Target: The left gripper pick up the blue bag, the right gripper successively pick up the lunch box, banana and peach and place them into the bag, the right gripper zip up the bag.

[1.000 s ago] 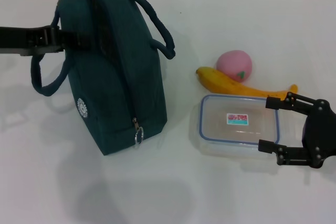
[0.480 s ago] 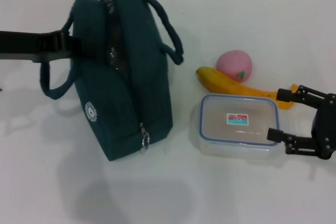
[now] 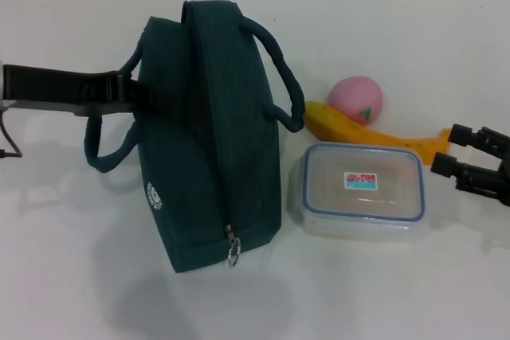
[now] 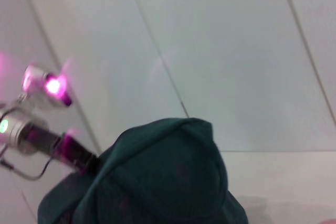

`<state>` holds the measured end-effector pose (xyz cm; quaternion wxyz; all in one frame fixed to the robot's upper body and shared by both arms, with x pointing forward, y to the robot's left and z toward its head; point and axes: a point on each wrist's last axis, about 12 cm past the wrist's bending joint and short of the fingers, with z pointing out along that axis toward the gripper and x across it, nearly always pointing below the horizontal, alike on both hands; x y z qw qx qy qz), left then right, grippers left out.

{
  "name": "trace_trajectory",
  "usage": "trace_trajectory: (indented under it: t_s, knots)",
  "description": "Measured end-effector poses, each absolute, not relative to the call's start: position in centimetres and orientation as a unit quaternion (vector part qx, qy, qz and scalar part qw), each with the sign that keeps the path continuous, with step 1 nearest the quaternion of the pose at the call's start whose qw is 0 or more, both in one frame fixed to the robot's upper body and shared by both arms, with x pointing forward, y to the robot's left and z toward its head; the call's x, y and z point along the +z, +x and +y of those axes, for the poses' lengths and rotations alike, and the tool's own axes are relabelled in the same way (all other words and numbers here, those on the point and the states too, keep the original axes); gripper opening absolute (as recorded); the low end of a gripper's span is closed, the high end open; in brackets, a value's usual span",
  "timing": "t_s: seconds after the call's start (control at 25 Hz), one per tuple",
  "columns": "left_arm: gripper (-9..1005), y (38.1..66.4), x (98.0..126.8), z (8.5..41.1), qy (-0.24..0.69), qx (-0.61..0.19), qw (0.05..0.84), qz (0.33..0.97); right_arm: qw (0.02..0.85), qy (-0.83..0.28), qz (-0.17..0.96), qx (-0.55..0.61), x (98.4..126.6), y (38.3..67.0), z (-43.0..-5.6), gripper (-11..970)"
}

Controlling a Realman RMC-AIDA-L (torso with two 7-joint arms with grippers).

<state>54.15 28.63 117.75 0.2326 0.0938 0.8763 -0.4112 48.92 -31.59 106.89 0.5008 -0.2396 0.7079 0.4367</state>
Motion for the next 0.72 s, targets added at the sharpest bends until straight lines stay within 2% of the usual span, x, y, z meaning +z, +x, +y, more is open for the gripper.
trace_trajectory:
  t_s: [0.4,0.72]
  knots:
    - [30,54.5,117.5,28.8,0.086,-0.416,0.229,0.876,0.445,-0.101,0.759,0.464,105.2,47.7,-34.7,775]
    - [29,54.8,117.7,28.4,0.091,-0.418,0.232,0.874,0.41,-0.066,0.765,0.492,103.8,48.5,-32.2,769]
